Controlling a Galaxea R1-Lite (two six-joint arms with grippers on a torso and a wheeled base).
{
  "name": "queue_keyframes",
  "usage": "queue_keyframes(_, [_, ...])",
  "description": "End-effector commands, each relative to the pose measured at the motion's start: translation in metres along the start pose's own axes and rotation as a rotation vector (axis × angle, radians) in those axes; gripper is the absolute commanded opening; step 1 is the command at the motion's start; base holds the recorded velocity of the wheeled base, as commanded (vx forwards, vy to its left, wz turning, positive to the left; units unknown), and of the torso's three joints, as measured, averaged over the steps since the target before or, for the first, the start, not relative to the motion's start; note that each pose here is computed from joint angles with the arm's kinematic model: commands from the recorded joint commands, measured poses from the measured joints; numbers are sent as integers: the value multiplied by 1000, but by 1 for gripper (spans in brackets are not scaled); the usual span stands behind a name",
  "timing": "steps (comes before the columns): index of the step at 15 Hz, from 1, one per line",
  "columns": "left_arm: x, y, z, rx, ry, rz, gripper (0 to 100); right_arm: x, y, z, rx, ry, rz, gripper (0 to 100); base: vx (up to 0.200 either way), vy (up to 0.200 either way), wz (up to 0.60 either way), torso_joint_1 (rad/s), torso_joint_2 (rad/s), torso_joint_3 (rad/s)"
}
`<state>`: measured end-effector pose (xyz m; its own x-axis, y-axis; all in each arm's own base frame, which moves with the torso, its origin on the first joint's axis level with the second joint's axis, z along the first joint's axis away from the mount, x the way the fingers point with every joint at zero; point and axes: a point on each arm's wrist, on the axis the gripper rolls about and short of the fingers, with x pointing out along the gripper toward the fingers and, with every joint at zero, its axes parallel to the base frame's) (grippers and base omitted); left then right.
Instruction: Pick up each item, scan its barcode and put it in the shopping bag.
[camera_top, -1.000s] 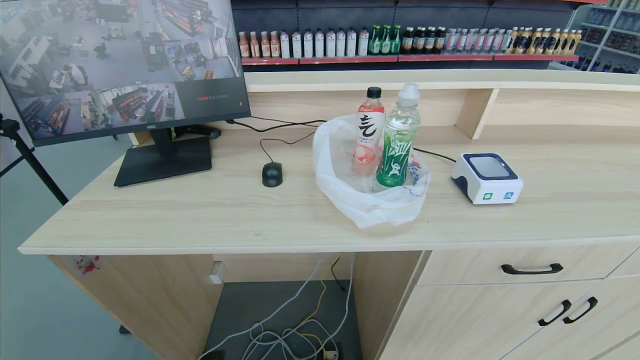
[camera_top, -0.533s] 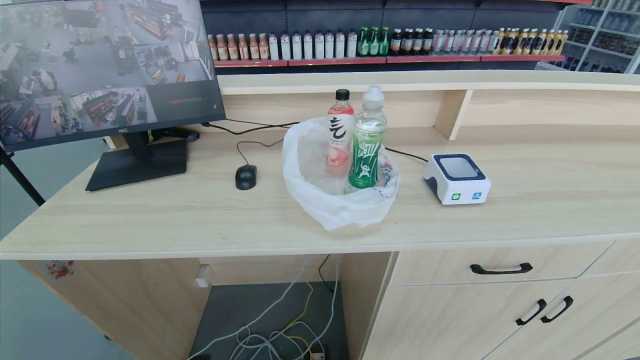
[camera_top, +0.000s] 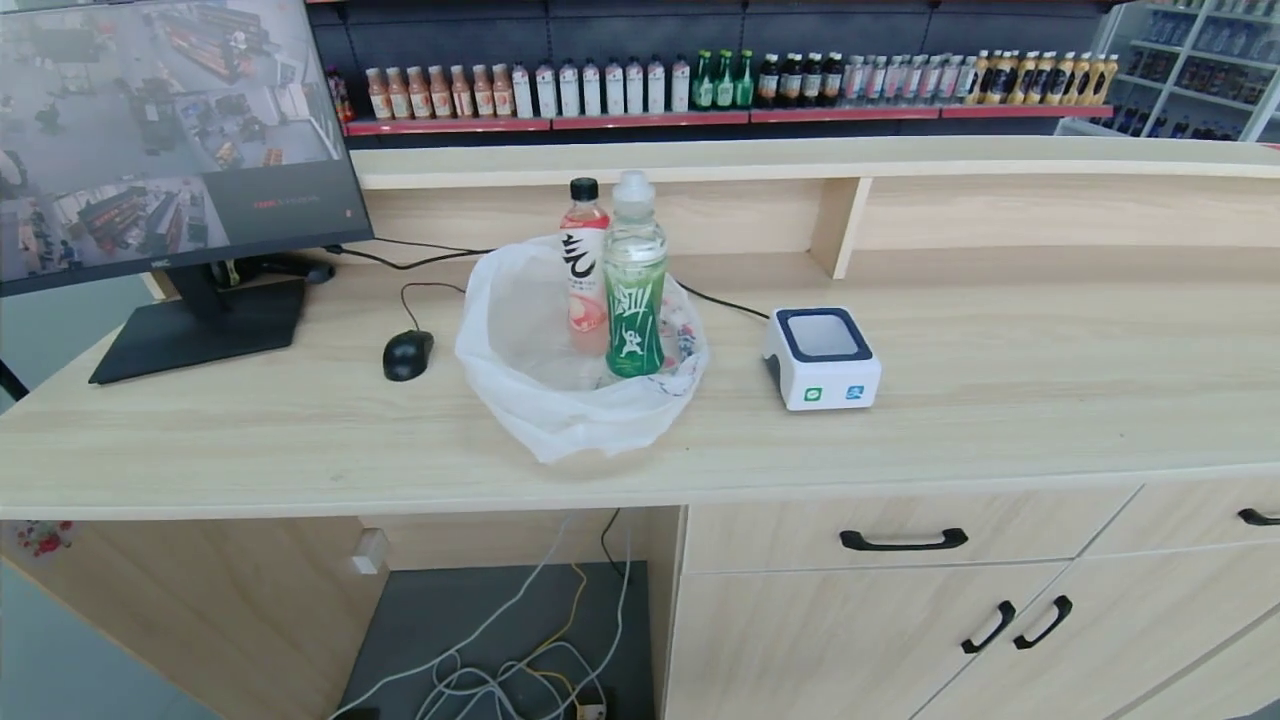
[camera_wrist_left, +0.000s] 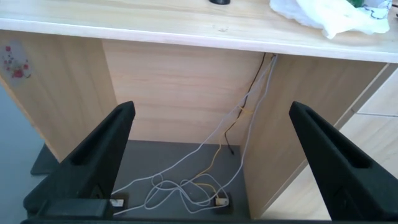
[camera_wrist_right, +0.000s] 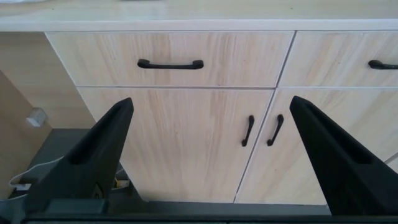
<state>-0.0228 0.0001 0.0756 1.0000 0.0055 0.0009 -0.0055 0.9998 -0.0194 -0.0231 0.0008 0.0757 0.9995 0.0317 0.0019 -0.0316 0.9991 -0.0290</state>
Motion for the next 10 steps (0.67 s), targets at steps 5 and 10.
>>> queue_keyframes(5, [0,0,0,-1,1,1,100,0,0,0,8,2,-1,100,0,-200,0,1,3,5])
queue_keyframes(10, [0,0,0,-1,1,1,100,0,0,0,4,2,-1,100,0,-160,0,1,-2,0])
